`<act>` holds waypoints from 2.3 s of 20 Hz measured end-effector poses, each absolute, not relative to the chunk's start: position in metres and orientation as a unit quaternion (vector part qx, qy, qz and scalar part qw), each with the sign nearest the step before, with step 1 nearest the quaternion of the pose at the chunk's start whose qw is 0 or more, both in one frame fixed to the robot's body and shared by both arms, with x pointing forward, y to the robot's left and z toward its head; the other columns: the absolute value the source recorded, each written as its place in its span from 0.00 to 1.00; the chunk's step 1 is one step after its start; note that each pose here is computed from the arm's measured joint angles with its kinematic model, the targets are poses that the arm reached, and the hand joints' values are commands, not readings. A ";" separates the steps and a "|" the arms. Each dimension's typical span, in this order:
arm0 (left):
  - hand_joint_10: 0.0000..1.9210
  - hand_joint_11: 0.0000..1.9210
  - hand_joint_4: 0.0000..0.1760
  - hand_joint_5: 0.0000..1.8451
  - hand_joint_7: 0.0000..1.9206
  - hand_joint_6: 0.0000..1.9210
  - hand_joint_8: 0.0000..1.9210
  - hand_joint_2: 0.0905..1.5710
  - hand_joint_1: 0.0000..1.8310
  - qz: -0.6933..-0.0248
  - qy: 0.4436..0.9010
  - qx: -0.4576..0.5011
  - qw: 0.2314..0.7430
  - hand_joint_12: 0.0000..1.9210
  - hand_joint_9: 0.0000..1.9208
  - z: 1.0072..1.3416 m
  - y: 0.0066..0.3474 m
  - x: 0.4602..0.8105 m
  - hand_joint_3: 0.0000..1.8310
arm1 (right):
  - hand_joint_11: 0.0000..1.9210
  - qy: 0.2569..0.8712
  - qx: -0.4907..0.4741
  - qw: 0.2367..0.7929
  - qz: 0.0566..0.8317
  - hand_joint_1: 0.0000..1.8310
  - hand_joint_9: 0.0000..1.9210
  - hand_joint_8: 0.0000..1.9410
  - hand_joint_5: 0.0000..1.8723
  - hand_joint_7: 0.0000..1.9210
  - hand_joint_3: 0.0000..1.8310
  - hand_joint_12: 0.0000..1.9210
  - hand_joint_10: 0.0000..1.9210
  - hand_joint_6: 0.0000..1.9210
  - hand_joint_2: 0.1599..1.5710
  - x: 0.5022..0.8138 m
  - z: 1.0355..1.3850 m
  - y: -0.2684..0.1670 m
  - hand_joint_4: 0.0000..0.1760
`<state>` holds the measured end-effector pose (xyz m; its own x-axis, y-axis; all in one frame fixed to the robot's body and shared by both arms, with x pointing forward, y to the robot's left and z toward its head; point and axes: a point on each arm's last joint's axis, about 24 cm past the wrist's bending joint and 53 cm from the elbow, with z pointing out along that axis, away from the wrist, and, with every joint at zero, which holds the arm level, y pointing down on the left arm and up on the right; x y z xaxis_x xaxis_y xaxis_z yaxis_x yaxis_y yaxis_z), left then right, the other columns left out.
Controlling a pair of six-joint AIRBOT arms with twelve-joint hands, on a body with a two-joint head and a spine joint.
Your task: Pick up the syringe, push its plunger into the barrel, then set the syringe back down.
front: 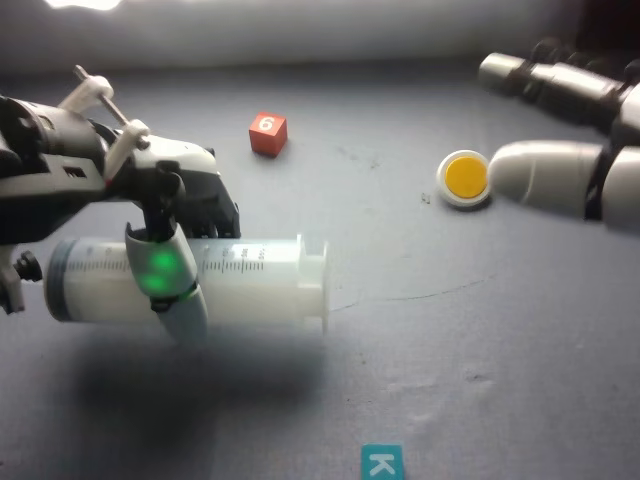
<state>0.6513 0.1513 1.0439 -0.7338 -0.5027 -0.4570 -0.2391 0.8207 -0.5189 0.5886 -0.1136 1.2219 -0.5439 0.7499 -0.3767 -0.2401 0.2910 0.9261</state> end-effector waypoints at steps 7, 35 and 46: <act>0.70 0.21 0.00 0.49 0.49 0.51 0.61 0.71 0.75 -0.212 0.909 -0.233 0.273 0.79 0.42 1.024 0.153 0.645 0.00 | 0.00 0.683 0.162 0.444 0.557 0.00 0.00 0.00 0.01 0.00 0.00 0.00 0.00 0.00 0.68 0.585 1.220 -0.107 0.00; 1.00 0.23 0.00 0.27 0.31 0.99 0.99 0.65 0.12 -0.382 0.789 0.054 0.479 1.00 0.27 1.178 0.107 0.673 0.00 | 0.09 0.682 0.156 0.442 0.561 0.06 0.08 0.93 0.10 0.06 0.00 0.98 0.95 0.86 0.69 0.583 1.218 -0.100 0.00; 1.00 0.92 0.57 0.88 0.88 1.00 1.00 0.81 0.71 -0.500 0.667 0.310 0.456 1.00 0.92 1.224 0.104 0.557 0.01 | 0.93 0.677 0.153 0.447 0.565 0.65 0.89 1.00 0.79 0.85 0.01 1.00 1.00 1.00 0.77 0.582 1.222 -0.099 0.51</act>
